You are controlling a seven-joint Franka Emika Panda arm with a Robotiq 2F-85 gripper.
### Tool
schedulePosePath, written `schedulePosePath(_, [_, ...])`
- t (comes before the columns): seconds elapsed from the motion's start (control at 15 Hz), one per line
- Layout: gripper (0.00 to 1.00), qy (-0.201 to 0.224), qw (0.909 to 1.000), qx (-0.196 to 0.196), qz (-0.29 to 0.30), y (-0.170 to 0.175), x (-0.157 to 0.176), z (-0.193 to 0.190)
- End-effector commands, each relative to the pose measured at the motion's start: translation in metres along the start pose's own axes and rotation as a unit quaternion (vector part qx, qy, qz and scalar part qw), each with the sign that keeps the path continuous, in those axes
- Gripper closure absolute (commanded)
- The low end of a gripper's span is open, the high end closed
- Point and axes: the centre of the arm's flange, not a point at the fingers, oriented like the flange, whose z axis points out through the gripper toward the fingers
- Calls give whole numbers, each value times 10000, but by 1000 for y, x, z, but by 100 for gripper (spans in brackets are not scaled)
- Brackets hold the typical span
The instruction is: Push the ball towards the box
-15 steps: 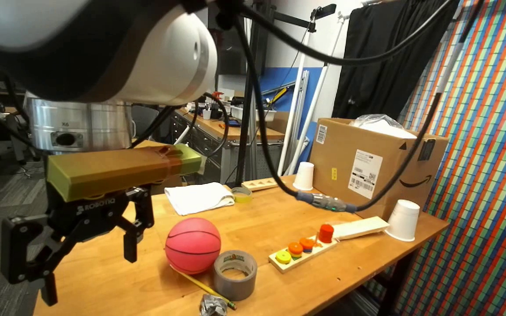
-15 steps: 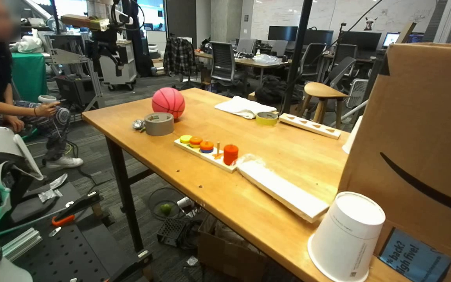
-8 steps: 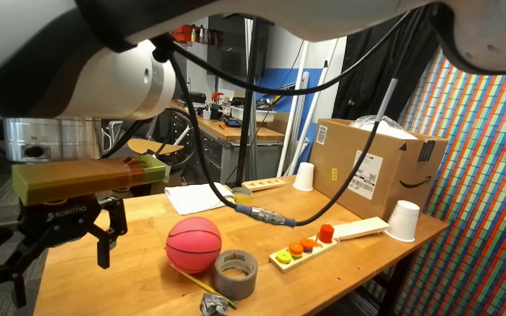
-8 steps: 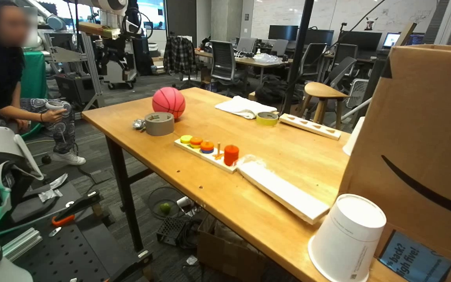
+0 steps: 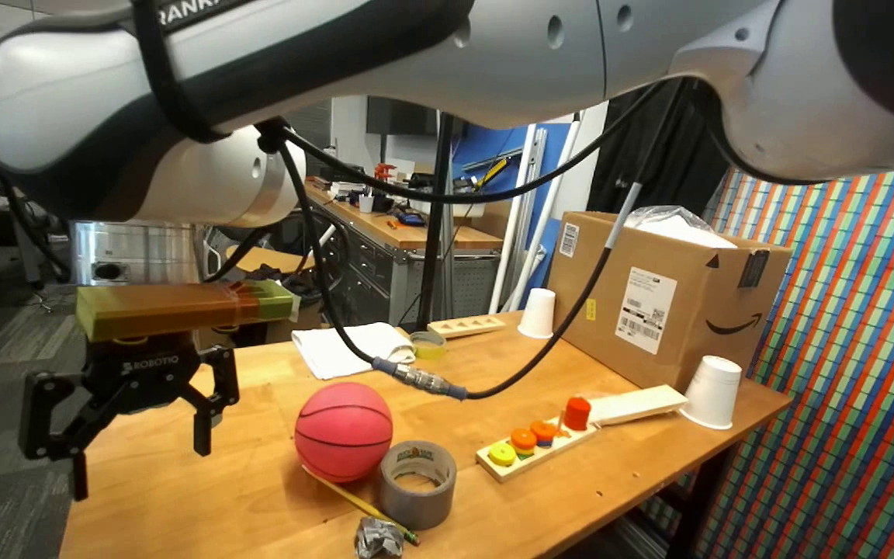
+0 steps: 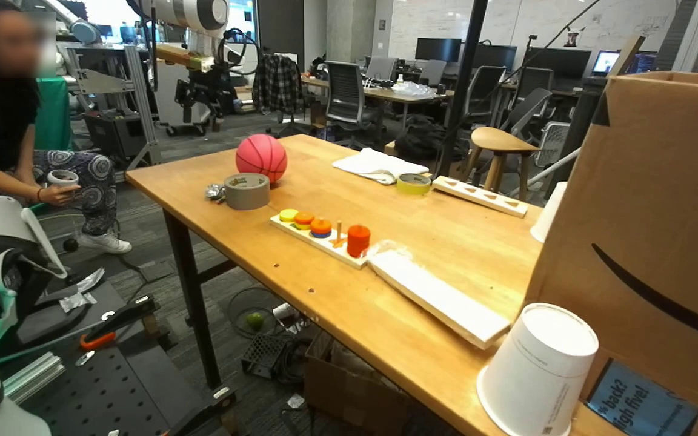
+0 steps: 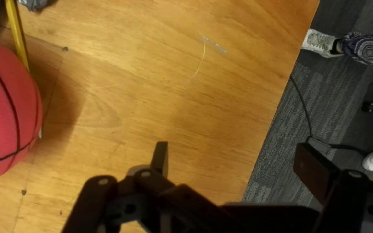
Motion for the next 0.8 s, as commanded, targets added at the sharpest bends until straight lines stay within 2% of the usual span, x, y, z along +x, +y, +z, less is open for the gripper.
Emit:
schedulePosePath(0.0, [0, -195, 9989, 293, 303, 33, 11, 8])
schedulePosePath(0.33, [0, -448, 9935, 697, 780, 82, 6, 32])
schedulePosePath(0.53, [0, -421, 9898, 736, 1144, 133, -4, 33])
schedulePosePath(0.67, [0, -263, 9880, 473, 1444, 185, -18, 17])
schedulePosePath(0.73, [0, -158, 9866, 115, 1619, 201, -23, 6])
